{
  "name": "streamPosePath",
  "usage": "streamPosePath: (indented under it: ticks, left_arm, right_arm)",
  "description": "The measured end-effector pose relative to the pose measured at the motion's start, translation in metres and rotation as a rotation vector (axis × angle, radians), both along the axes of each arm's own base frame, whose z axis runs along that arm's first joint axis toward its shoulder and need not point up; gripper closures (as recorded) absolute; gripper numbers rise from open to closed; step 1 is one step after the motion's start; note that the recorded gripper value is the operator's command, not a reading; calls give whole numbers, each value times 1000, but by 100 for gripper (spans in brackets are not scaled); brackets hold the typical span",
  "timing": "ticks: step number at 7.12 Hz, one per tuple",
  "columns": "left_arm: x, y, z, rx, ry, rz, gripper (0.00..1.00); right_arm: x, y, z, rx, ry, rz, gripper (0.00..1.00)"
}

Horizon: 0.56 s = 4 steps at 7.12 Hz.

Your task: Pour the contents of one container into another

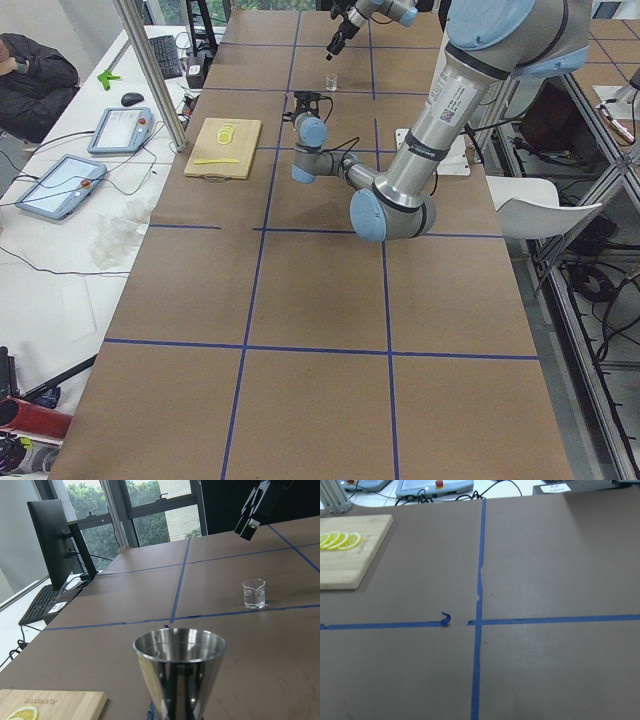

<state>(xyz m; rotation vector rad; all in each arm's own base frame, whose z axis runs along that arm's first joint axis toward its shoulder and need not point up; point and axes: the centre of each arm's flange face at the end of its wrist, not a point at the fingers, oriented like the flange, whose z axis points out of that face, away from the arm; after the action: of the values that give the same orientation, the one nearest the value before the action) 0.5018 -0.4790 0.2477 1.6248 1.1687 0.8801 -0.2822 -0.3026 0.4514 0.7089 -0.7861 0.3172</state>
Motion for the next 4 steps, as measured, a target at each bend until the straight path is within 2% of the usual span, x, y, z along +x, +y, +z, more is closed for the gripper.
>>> streamPosePath:
  ticks: [2,4]
  left_arm:
    - [-1,0,1,-1,0,-3,100]
    - [-1,0,1,0,2,-4,100]
  right_arm:
    - [-33,21,24,107,59,113,0]
    - [-65,34,38,205,90,190,0]
